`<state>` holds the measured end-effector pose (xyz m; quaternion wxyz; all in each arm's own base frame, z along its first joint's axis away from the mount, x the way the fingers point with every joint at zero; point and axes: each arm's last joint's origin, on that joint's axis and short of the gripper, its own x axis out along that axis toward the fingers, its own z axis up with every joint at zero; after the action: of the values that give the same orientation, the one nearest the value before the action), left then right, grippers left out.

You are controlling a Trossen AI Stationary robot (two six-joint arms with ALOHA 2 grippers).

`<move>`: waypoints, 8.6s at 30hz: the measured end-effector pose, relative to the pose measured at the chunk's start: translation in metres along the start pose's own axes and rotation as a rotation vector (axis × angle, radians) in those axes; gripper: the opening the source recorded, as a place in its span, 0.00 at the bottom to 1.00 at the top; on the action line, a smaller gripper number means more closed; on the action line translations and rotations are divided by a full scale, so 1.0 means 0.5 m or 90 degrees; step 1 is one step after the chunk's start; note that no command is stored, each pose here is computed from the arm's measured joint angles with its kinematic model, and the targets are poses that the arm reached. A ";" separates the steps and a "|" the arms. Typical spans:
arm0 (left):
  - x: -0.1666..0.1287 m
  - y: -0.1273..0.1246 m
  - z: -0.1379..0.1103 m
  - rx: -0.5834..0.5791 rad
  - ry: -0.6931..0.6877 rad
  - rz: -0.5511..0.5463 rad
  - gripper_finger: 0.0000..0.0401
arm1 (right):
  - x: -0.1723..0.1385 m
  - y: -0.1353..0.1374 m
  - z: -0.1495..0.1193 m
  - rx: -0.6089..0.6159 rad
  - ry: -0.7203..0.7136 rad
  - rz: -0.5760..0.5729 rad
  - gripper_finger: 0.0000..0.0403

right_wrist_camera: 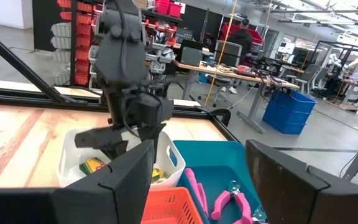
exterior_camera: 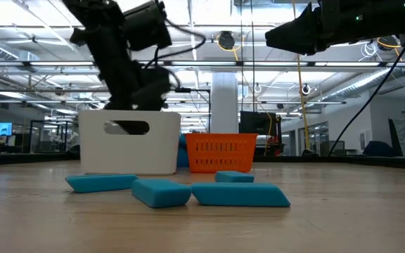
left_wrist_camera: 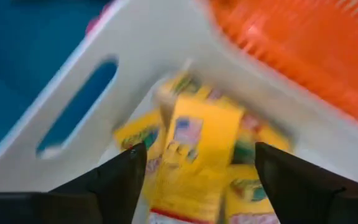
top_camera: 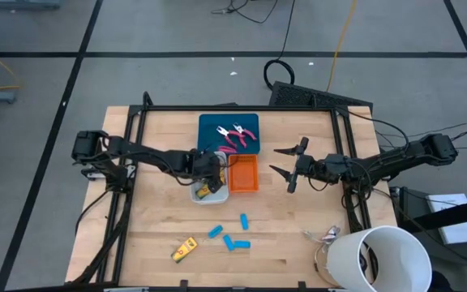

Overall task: Pick & Place School Supplies
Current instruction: Put the yellow crayon box into the white bin

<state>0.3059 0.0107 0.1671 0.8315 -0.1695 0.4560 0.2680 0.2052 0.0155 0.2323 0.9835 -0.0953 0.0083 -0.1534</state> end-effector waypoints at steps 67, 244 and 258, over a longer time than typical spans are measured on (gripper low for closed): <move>-0.135 -0.299 -0.339 0.070 0.388 -0.049 0.80 | 0.000 0.001 -0.005 0.028 0.013 0.003 0.61; -0.102 -0.253 -0.224 0.453 0.182 -0.234 0.44 | -0.001 0.003 -0.013 0.028 0.038 0.010 0.61; -0.205 -0.210 -0.141 0.377 0.033 -0.247 0.46 | -0.001 0.003 -0.013 0.028 0.038 0.010 0.61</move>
<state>0.2767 -0.1403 0.2207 0.8681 -0.0118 0.4944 -0.0432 0.2050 0.0161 0.2258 0.9859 -0.0686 0.0350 -0.1486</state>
